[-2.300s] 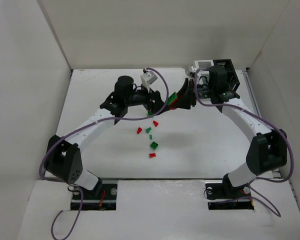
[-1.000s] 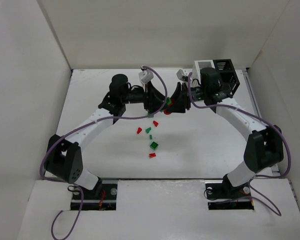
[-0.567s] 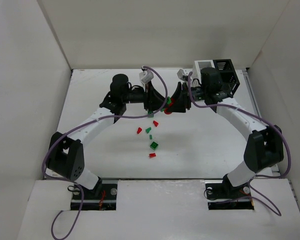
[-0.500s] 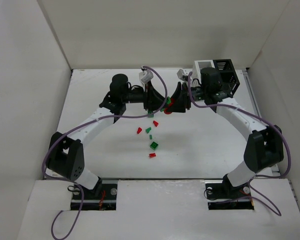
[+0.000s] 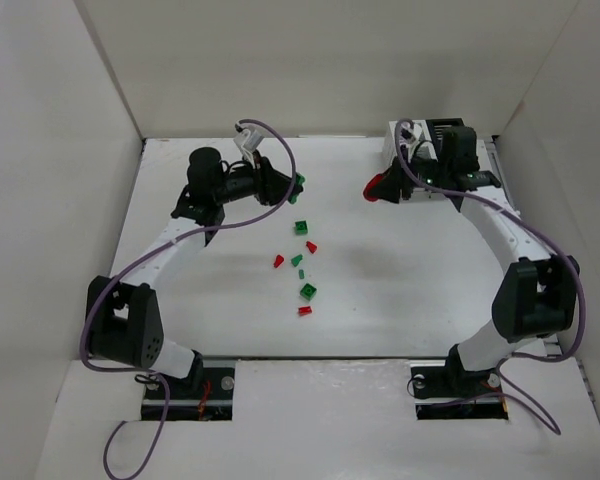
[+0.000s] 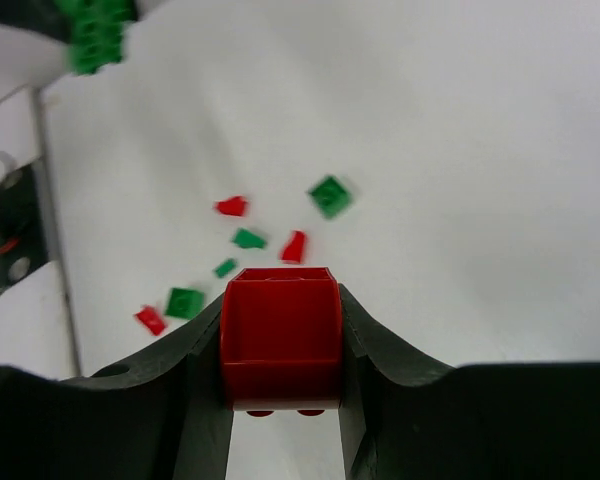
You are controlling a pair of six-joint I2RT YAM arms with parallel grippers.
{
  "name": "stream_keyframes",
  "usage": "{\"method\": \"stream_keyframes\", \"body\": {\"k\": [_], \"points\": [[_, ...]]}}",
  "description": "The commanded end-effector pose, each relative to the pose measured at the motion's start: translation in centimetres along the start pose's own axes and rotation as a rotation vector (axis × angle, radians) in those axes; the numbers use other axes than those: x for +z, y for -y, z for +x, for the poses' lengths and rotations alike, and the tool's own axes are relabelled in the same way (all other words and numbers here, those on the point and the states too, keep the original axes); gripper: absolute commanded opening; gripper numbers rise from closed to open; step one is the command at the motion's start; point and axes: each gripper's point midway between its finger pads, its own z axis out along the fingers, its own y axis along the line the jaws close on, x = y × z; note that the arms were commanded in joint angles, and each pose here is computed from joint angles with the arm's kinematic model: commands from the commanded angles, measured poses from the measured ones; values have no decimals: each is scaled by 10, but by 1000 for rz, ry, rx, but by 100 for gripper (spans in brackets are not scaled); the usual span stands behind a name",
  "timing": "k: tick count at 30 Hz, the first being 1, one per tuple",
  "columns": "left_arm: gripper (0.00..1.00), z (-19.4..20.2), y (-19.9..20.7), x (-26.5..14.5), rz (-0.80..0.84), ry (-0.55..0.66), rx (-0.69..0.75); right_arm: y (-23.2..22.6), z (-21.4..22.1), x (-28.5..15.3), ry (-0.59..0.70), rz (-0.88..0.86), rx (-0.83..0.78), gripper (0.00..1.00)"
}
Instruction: Sort the legos into containers by color
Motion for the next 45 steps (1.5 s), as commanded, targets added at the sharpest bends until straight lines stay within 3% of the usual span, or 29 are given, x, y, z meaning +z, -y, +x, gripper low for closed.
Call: {"method": "stream_keyframes", "body": {"k": [1,9,20,34,45], "points": [[0,-23,-9,-10,-149,54,2,57,-22,-32,-42,377,6,0],[0,-41,-56,-40,-533,165,-67,133,-39,-98,-10,833,110,0],[0,-51,-82,-49,-666,180,-66,212,-44,-163,-5,1216,240,0],[0,-54,-123,-60,-717,190,-63,253,-42,-163,17,1252,264,0],[0,-91,-152,-63,-689,221,14,261,-72,-152,105,1189,199,0]]}}
